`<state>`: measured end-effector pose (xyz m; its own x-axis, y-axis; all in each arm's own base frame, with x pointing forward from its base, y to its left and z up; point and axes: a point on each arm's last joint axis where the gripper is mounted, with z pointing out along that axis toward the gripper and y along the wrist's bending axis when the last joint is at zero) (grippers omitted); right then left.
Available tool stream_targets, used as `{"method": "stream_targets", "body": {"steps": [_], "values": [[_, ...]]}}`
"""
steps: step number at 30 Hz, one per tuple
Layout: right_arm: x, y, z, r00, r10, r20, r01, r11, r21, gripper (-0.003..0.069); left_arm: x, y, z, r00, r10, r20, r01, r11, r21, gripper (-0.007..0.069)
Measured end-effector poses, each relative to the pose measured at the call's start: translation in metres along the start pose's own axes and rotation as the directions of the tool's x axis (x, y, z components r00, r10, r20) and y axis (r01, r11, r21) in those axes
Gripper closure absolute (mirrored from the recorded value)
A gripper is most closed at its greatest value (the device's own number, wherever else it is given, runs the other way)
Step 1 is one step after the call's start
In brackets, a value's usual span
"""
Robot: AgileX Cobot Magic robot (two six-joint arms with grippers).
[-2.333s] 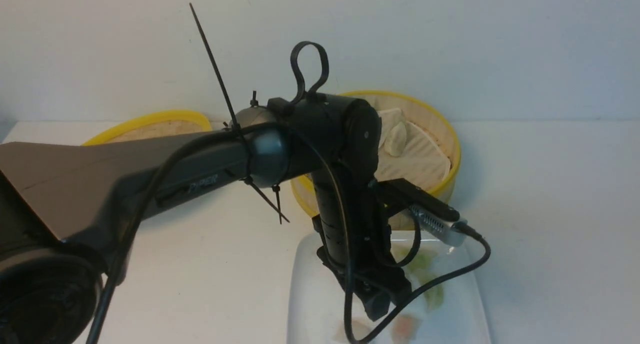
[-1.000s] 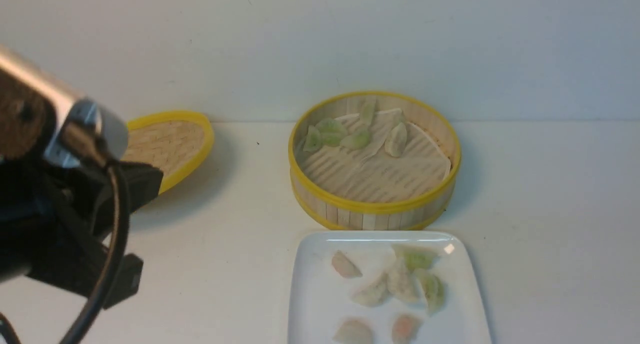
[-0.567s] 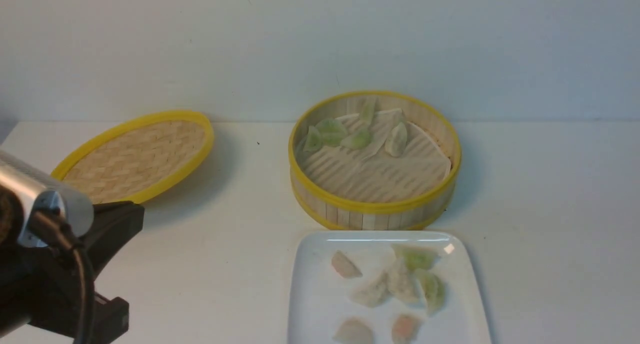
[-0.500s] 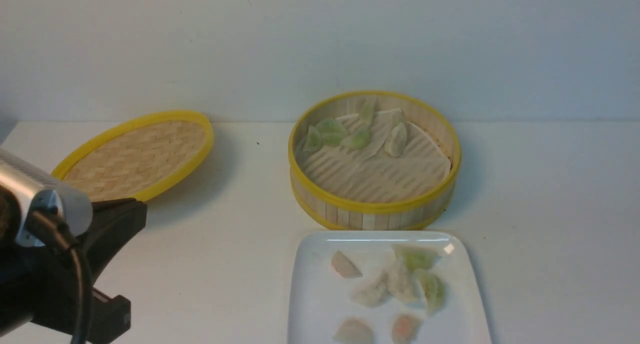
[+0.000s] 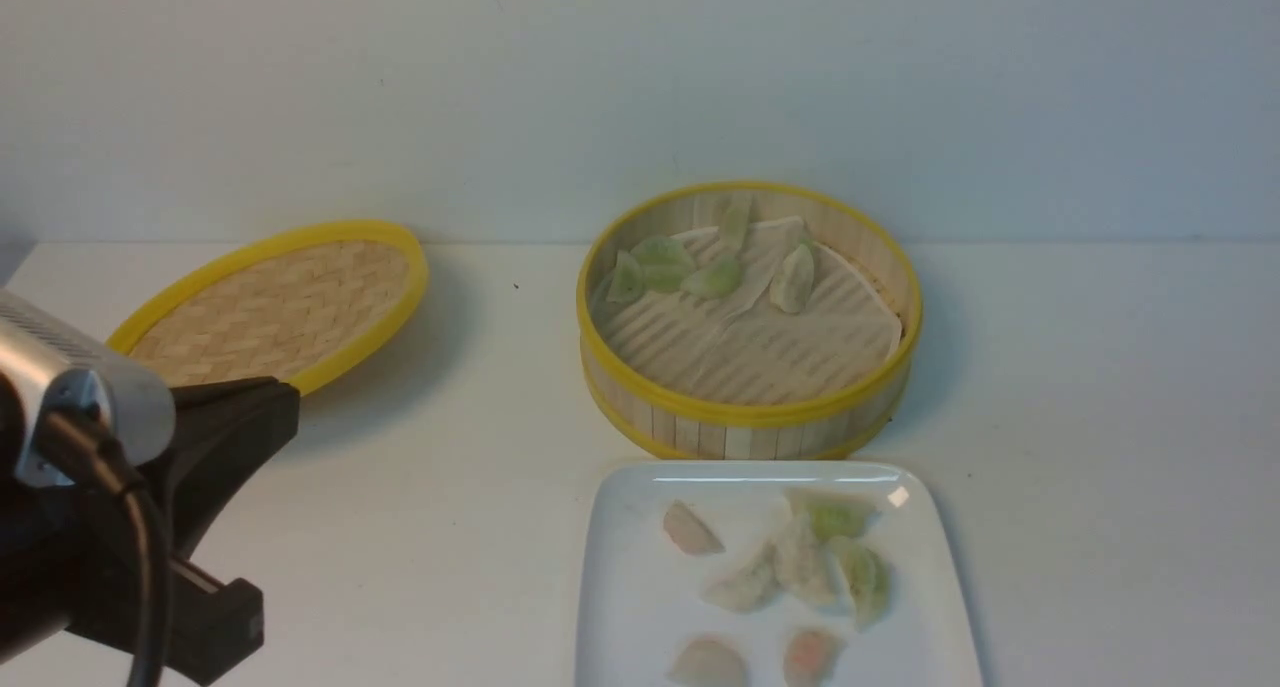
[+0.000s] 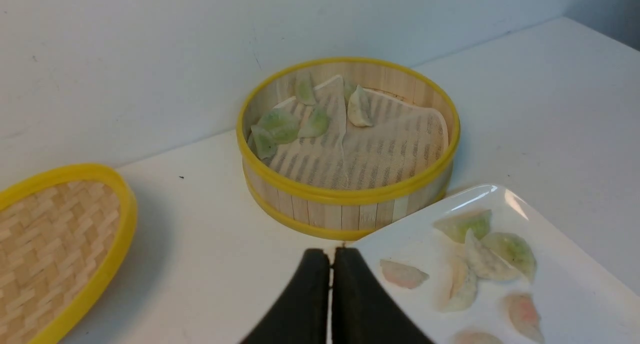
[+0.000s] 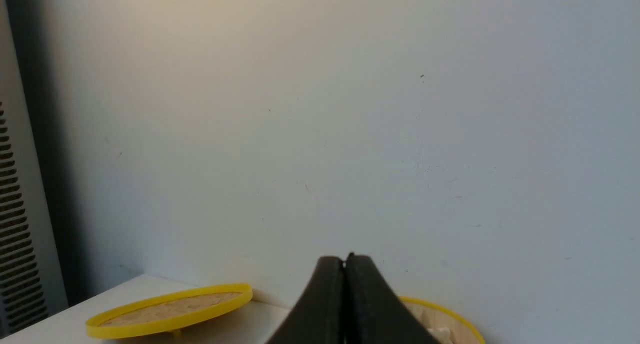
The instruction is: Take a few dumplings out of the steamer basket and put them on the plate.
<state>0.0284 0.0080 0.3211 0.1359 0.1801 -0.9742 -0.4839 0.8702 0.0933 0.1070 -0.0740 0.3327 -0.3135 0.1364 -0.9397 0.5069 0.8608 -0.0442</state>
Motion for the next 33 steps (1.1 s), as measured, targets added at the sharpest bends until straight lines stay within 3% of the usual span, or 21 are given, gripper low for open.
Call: {"method": "stream_targets", "body": {"steps": [25, 28, 33], "values": [[0.0, 0.0, 0.0, 1.0, 0.0, 0.0, 0.0, 1.0, -0.001, 0.0673, 0.008, 0.003, -0.009, 0.997, 0.056, 0.047, -0.056, 0.998, 0.001, 0.0631], [0.0, 0.0, 0.0, 1.0, 0.0, 0.0, 0.0, 1.0, -0.001, 0.0673, 0.022, 0.008, -0.018, 0.996, 0.051, 0.078, -0.05, 0.999, -0.017, 0.0631], [0.0, 0.0, 0.0, 1.0, 0.0, 0.0, 0.0, 1.0, -0.001, 0.0673, 0.063, 0.022, -0.027, 0.993, 0.015, 0.115, -0.001, 0.992, -0.128, 0.0631]]}}
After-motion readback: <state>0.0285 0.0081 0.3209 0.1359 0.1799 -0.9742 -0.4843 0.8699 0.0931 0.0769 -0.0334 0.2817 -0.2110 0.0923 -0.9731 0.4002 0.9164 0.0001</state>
